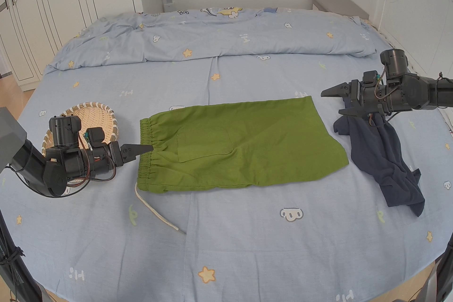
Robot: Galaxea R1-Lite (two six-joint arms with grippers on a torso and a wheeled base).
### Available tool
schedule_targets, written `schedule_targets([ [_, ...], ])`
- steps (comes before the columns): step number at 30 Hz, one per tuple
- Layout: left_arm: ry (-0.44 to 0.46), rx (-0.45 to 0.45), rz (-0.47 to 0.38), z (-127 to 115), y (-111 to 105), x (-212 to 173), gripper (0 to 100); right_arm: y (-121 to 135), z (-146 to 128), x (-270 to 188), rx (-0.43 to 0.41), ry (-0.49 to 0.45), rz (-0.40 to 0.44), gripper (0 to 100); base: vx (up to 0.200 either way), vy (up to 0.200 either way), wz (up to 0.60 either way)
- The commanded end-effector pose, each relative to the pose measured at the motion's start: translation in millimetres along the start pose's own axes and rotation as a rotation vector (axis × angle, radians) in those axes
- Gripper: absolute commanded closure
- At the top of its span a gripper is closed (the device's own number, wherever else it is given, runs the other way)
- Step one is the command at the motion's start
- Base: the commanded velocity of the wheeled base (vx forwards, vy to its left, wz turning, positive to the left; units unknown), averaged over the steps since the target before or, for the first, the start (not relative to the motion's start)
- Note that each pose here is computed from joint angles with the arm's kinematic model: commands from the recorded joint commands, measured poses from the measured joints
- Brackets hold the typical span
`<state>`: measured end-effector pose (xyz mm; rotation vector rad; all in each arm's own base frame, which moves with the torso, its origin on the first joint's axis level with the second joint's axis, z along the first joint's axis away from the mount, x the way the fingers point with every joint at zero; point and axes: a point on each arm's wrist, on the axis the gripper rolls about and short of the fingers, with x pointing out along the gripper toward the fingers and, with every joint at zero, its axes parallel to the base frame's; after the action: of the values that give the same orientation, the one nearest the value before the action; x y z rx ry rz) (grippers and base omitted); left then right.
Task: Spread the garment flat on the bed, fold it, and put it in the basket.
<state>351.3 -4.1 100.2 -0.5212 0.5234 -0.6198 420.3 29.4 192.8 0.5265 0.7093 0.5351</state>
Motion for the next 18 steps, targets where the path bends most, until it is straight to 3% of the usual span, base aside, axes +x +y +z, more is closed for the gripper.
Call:
schedule_targets([
  [1, 0.055, -0.02, 0.039, -25.1, 25.9, 8.4, 0, 13.6, -7.6, -38.0, -0.017, -0.038, 0.033, 0, 0.0, 0.0, 0.0],
  [18, 0.046, -0.001, 0.028, -26.6, 45.7, 36.5, 0, 24.7, -14.0, -55.6, -0.023, -0.04, 0.057, 0, 0.0, 0.0, 0.0],
])
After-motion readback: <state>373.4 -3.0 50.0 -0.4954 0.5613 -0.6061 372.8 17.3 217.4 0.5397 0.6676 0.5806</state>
